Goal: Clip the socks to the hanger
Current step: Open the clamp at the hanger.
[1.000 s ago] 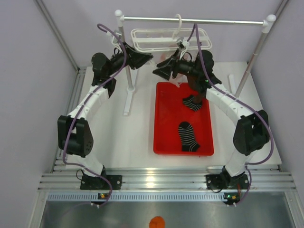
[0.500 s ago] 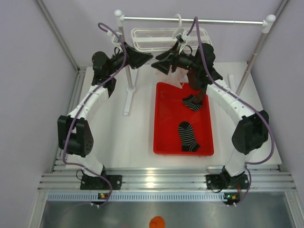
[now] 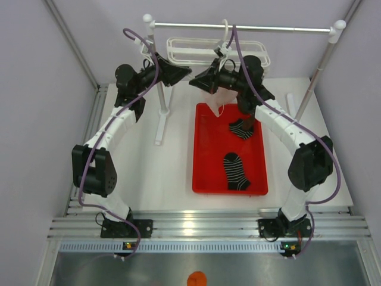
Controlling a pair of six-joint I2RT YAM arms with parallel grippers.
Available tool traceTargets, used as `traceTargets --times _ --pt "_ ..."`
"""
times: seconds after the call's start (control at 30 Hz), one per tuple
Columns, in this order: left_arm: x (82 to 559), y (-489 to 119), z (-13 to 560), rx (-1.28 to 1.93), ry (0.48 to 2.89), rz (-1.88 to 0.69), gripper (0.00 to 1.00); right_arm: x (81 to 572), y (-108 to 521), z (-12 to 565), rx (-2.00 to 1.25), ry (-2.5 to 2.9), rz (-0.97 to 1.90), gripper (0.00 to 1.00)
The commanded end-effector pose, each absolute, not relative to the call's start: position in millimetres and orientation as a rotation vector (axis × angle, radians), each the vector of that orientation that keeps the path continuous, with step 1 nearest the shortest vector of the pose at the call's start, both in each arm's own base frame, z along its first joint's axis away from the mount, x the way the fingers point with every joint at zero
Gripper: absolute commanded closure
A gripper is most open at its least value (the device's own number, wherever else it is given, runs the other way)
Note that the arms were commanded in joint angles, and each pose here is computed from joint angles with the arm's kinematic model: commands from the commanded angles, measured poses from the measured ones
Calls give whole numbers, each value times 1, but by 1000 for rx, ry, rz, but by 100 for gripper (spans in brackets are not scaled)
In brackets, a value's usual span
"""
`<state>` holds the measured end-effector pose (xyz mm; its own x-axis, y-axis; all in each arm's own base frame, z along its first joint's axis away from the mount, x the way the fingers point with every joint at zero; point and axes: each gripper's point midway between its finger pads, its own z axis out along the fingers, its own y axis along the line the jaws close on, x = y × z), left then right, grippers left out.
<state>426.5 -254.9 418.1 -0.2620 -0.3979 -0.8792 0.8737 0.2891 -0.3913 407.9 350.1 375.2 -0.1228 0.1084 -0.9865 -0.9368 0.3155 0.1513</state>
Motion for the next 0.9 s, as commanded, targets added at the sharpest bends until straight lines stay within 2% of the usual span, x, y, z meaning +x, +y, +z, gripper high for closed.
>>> traceTargets --times 0.0,0.1,0.3,0.57,0.87 --pt "410 -257 438 551 1274 -1298 81 404 352 406 -832 1267 1104 100" --pt "404 -256 440 557 1259 -1293 67 402 352 406 -820 1270 1151 100" --pt "402 -253 443 538 1244 -1297 57 399 351 408 -787 1291 1263 100" --pt "399 -253 450 529 1218 -1329 52 399 349 409 -745 1318 1357 100" --pt "399 -250 452 512 1211 -1327 52 403 346 407 -717 1328 1401 100"
